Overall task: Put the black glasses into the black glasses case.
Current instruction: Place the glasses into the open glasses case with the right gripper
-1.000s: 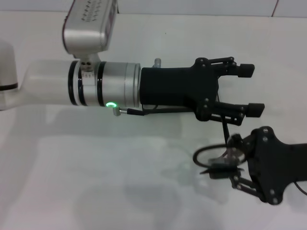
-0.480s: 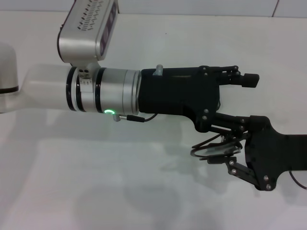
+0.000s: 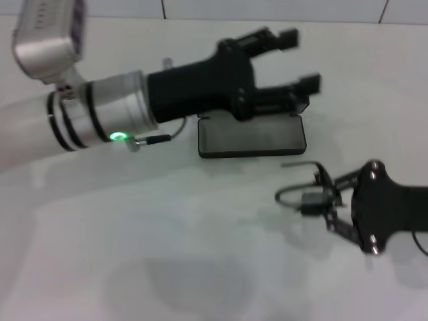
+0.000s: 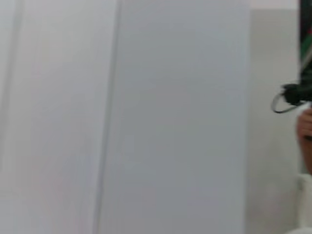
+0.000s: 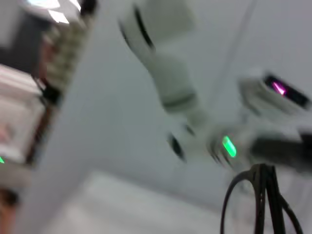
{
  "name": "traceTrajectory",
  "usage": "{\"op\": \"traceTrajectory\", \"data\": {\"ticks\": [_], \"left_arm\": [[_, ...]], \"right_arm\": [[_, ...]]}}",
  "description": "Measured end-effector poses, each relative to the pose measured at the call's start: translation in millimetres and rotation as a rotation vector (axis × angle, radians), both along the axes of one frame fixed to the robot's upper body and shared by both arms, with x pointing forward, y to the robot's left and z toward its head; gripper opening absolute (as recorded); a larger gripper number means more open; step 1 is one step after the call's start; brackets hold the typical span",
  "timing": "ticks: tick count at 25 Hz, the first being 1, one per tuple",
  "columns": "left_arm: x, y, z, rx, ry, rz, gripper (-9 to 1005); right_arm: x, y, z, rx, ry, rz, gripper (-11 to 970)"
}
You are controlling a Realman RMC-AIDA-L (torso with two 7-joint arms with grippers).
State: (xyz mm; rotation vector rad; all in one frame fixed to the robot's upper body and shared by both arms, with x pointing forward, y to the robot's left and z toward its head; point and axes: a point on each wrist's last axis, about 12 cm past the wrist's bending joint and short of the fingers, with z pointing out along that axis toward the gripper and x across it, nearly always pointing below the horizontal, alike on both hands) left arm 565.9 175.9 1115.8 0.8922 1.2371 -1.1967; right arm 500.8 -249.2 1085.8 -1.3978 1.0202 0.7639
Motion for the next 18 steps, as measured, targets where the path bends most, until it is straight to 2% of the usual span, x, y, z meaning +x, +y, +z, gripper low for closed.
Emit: {"op": "traceTrajectory", "data": {"ticks": [5, 11, 18], "left_arm": [[2.0, 20, -3.3, -0.026, 0.006, 0.118, 867], [-0.6, 31, -8.9, -0.025, 0.025, 0.165, 867], [1.1, 29, -9.8, -0.014, 0.029, 0.173, 866]], "right_arm": [[27.1, 1, 4.7, -0.160, -0.037, -0.209, 139], [49.9, 37, 10.2, -0.343, -0.170, -0.375, 141], [50.6, 80, -4.4, -0.496, -0.292, -0.435, 144]]}}
